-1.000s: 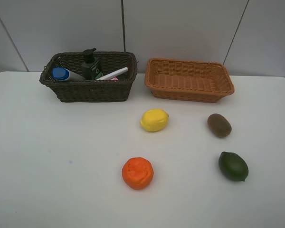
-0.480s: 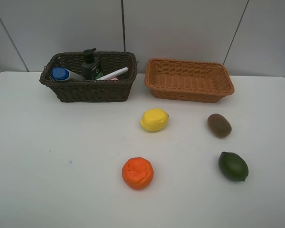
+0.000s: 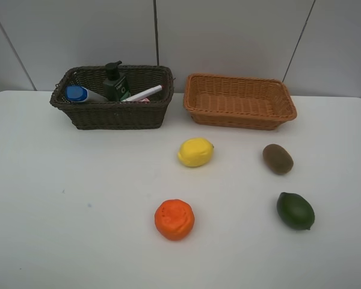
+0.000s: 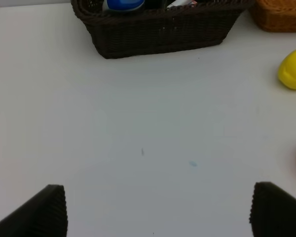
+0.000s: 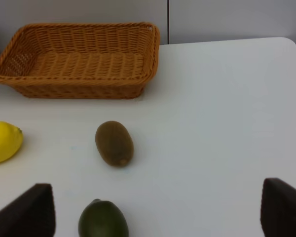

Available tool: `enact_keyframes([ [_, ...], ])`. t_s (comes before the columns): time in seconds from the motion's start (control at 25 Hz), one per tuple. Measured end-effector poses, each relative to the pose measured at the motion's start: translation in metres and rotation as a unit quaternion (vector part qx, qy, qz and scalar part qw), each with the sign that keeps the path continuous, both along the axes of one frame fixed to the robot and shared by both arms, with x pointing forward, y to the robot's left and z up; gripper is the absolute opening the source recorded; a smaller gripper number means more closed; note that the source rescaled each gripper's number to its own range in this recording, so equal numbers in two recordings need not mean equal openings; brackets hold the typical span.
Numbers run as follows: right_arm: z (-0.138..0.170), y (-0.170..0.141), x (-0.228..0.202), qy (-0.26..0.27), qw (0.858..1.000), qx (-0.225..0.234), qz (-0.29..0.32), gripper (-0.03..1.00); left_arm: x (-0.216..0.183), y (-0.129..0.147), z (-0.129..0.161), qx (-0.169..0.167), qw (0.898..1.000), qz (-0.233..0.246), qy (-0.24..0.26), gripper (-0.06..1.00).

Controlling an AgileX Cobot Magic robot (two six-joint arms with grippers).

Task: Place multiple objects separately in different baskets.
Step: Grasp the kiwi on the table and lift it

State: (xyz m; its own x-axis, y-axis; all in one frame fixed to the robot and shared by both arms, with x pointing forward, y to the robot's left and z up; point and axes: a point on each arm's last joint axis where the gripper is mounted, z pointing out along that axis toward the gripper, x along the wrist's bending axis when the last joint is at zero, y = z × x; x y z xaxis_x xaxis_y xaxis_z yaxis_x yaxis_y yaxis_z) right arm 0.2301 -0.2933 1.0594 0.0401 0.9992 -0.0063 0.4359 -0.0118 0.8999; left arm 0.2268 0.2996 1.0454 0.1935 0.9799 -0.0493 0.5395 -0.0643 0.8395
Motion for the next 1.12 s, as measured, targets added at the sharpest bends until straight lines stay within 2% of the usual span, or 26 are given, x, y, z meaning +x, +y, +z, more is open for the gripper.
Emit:
enact_keyframes([
  [0.32, 0.0, 0.0, 0.0, 0.0, 1.0, 0.0, 0.0, 0.96, 0.0, -0.001, 0.0, 0.0, 0.999, 0.039, 0.0, 0.97],
  [0.6, 0.0, -0.004, 0.004, 0.014, 1.0, -0.01, -0.013, 0.96, 0.0, -0.001, 0.0, 0.0, 0.999, 0.043, 0.0, 0.97],
  [0.72, -0.001, -0.01, 0.023, 0.075, 0.996, -0.006, -0.041, 0.96, 0.0, -0.001, 0.0, 0.0, 0.999, 0.043, 0.0, 0.97],
  [0.88, -0.004, -0.019, 0.069, 0.186, 0.981, -0.011, -0.059, 0.96, 0.0, -0.001, 0.0, 0.0, 0.999, 0.043, 0.0, 0.97],
  [1.12, -0.004, -0.024, 0.151, 0.276, 0.959, 0.022, -0.062, 0.96, 0.0, -0.001, 0.0, 0.0, 0.999, 0.043, 0.0, 0.97],
])
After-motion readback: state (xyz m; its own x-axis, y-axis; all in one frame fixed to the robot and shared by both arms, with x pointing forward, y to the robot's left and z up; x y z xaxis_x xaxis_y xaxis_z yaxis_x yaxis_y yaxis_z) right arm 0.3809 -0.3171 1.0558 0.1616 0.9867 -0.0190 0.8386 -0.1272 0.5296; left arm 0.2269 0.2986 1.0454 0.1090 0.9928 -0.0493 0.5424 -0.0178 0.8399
